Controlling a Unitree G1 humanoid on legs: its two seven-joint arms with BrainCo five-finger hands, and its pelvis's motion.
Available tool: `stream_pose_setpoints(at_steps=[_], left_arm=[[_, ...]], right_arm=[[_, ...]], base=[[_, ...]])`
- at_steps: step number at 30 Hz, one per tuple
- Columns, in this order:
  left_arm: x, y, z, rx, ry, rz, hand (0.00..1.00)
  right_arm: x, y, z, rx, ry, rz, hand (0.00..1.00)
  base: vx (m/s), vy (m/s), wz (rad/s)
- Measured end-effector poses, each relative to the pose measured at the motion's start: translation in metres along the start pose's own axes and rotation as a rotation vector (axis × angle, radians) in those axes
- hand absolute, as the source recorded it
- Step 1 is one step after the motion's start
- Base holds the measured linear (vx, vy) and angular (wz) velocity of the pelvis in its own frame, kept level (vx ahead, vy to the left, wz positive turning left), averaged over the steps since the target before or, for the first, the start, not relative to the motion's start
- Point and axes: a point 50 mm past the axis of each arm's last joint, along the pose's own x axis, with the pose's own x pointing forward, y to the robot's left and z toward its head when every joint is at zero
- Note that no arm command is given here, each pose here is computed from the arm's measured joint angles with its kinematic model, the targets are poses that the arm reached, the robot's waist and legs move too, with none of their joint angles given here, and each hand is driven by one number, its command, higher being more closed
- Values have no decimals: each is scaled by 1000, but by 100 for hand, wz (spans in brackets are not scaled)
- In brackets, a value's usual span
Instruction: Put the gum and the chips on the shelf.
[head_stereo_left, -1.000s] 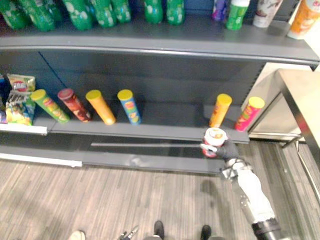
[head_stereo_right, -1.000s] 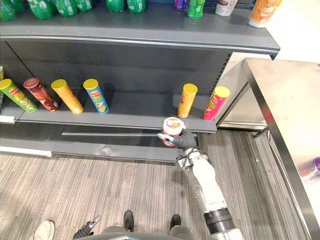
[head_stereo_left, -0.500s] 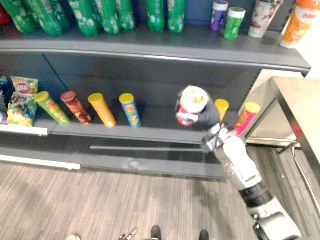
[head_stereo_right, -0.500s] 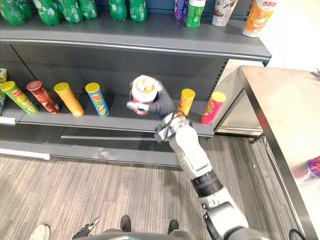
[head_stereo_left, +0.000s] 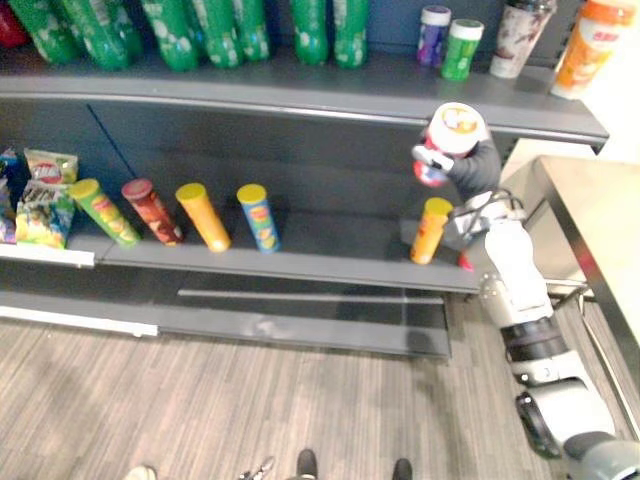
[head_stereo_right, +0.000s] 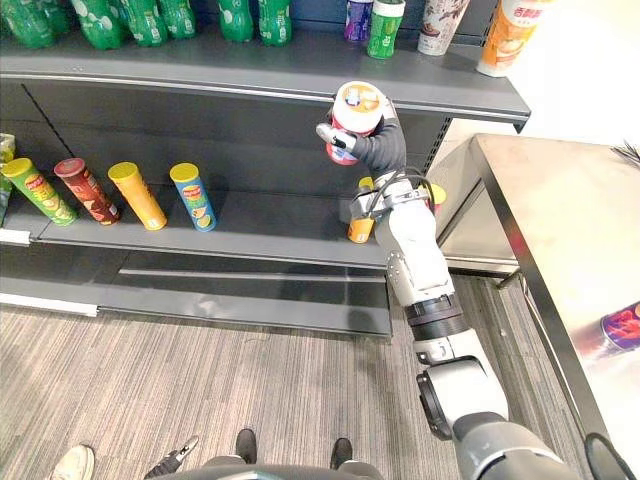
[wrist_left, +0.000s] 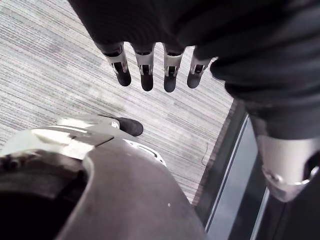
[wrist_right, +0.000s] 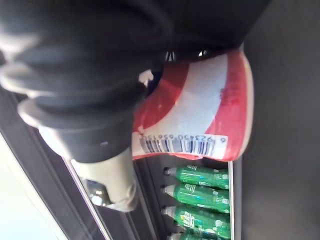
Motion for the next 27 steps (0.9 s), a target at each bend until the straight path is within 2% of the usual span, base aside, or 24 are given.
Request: stream_pose_setpoints(at_steps=[2,3,8,10,15,19,21,27], left_arm=[[0,0,0,1,0,-1,0],[1,-2,9,0,-29,-14,0],[1,-3,10,1,-35,-16,0],[1,-3,12,6,-39,-16,0],[1,-6,18,96,-80,-8,0],[0,-8,17,167,-98,-3,0],[0,-8,17,208,-104,-4,0],[-1,-9,14,209,-103,-7,0]], right_arm=[[0,0,-1,9,8,2,100],[-6,1,-31,59,137,-6,100],[-10,0,-33,61,145,-11,100],[-29,1,-40,80,167,-18,100],[-107,5,-76,164,340,-70,100],[-153,13,-80,196,417,-71,100],[-160,14,-79,204,423,-65,100],[-157,17,-74,210,385,-50,100]], base=[[0,0,0],[0,0,0],[0,0,0],[0,0,-3],[0,-1,-7],[-10,0,-14],[-6,-4,-8],[14,-5,1]])
